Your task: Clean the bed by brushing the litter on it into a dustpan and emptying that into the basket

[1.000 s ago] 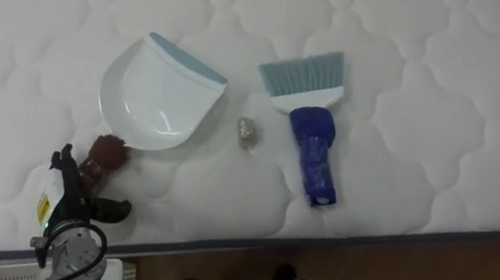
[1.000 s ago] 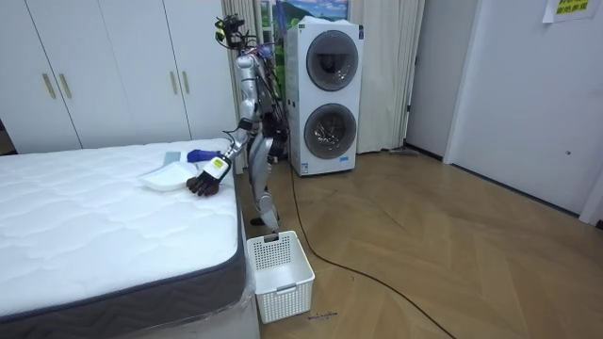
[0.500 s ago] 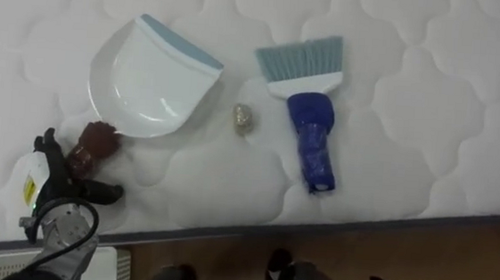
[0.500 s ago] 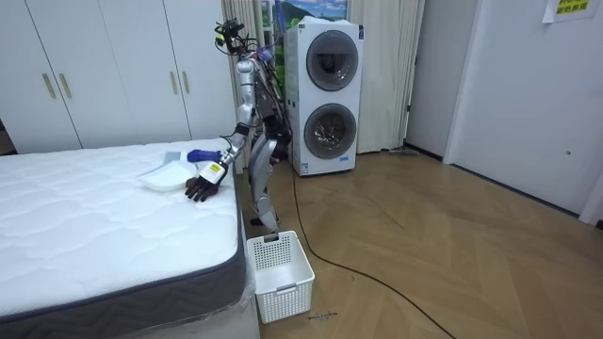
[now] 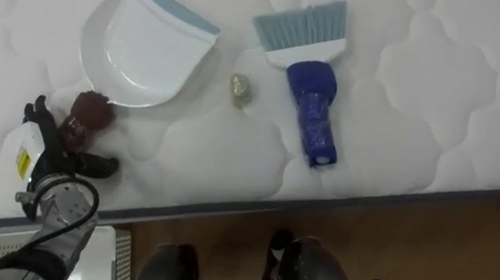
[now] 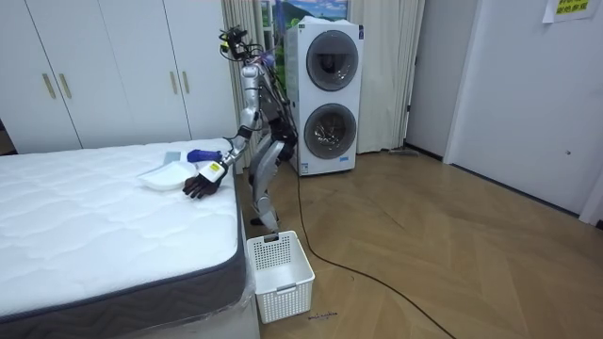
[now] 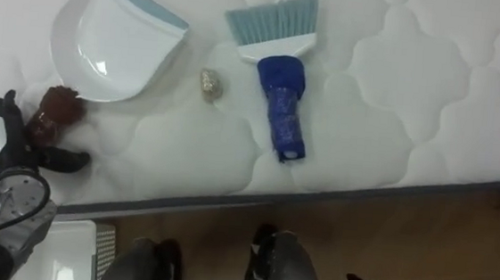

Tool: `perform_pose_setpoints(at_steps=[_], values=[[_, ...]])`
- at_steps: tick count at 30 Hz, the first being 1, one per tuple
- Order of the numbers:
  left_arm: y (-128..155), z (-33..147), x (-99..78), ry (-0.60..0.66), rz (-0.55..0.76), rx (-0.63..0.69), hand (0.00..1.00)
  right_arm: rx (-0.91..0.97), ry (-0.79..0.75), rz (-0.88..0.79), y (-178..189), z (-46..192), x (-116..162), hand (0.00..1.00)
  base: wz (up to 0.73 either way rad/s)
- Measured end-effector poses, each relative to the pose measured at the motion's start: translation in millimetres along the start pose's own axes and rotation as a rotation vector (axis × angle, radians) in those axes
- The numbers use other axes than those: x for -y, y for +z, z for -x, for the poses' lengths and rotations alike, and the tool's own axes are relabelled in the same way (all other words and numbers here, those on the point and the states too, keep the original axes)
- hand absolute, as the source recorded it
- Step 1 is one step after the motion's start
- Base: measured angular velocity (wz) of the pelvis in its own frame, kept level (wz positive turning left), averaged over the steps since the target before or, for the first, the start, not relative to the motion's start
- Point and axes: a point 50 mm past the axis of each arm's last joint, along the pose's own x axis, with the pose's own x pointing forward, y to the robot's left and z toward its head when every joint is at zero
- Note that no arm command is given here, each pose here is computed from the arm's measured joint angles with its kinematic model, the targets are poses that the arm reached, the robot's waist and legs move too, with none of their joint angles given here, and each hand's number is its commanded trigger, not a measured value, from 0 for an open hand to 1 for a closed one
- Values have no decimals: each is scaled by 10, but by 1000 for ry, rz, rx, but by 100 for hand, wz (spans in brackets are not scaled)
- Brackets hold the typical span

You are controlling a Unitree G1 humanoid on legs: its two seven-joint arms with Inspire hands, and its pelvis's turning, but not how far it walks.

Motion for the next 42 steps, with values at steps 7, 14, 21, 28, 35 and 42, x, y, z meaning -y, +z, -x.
perform_pose_setpoints(at_steps=[7, 14, 21, 28, 35, 42], values=[[126, -83, -31, -8, -16, 49, 93, -3, 37, 4, 8, -2, -16, 0, 5], [86, -94, -26, -91, -69, 58, 100, 0, 52, 8, 32, -6, -21, 0, -1], [113, -194, -96, -144, -151, 59, 100, 25, 78, 5, 104, -11, -23, 0, -1], [116, -267, -150, -178, -211, 25, 100, 43, 67, -2, 177, -22, 12, 0, 2], [125, -263, -107, -237, -247, 22, 100, 38, 60, -3, 161, -19, 40, 0, 1], [113, -249, -82, -246, -236, 5, 100, 36, 49, -24, 146, -17, 43, 0, -1]])
